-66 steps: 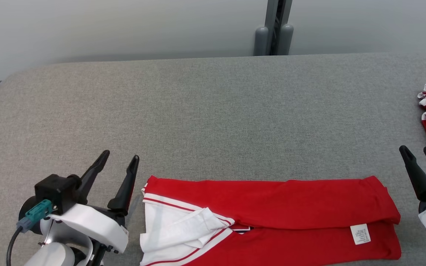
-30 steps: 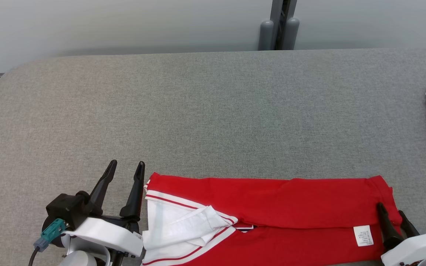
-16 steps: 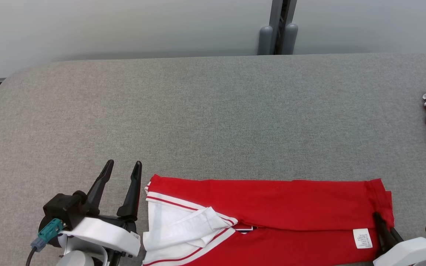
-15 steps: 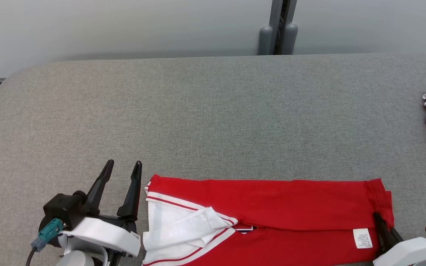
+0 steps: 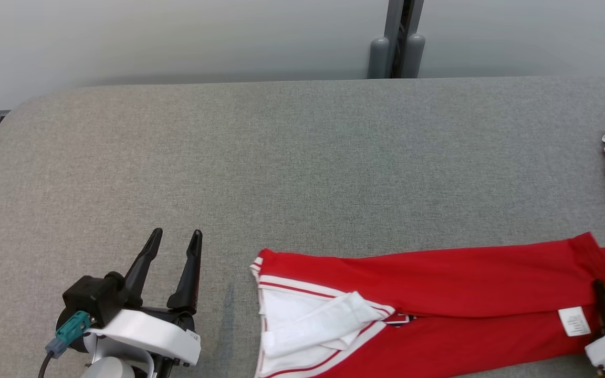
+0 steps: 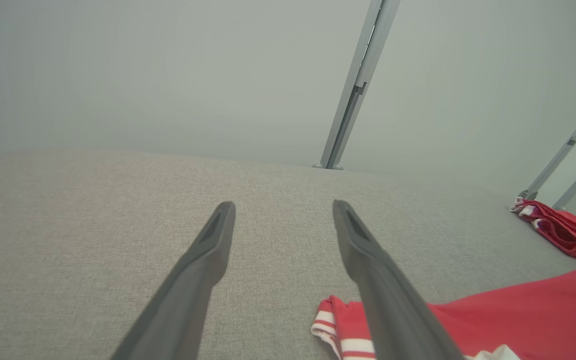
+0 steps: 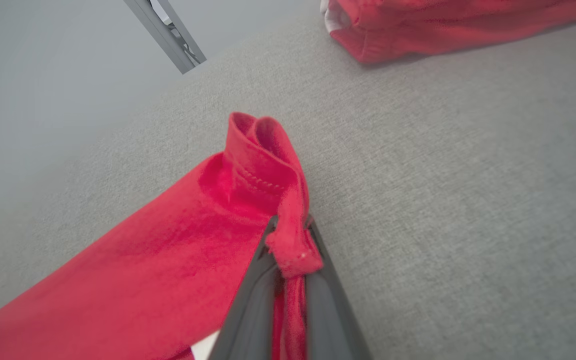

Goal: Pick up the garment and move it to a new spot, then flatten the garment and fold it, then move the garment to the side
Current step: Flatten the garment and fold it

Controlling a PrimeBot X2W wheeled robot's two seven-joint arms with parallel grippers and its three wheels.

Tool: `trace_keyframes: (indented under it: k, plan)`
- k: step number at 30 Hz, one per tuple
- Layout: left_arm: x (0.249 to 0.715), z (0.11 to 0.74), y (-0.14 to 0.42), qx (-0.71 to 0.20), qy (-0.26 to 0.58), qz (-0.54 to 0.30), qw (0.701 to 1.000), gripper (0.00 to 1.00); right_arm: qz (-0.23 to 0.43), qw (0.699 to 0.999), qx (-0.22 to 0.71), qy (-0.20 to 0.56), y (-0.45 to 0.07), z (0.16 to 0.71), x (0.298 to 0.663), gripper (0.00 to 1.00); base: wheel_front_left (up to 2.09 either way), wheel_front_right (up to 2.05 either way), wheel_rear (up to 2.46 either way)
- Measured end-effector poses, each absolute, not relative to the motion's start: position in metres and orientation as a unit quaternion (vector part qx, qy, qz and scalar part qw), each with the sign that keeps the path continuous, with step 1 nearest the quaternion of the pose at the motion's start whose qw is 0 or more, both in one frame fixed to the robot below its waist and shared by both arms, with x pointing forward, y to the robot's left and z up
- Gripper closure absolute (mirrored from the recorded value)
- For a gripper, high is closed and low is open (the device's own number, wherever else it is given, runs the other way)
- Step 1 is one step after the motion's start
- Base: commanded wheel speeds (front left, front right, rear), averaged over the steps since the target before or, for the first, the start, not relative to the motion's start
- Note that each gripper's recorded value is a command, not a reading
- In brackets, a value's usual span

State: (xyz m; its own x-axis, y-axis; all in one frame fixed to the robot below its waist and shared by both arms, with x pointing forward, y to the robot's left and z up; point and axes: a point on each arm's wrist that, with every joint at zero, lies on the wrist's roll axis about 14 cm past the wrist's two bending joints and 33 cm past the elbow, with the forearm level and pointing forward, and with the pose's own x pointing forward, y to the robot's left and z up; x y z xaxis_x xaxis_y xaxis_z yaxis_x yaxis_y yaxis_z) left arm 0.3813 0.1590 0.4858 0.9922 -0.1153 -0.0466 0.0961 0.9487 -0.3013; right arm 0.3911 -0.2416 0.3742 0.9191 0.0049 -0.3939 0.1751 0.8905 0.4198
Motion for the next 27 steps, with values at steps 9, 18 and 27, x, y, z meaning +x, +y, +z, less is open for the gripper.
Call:
trace_keyframes:
  k: [9, 18, 27]
  plan:
    - [0.381, 0.489, 0.159, -0.154, 0.028, -0.052, 0.986, 0.00, -0.035, 0.961, 0.210, 0.177, -0.250, 0.390, 0.400, 1.00, 0.00, 0.00, 0.00]
    - [0.378, 0.491, 0.158, -0.156, 0.024, -0.052, 0.986, 0.00, 0.042, 0.962, 0.227, 0.147, -0.210, 0.422, 0.401, 1.00, 0.00, 0.00, 0.00]
    - [0.377, 0.496, 0.152, -0.157, 0.018, -0.061, 0.986, 0.00, 0.126, 0.925, 0.331, 0.136, -0.140, 0.459, 0.387, 1.00, 0.00, 0.00, 0.00]
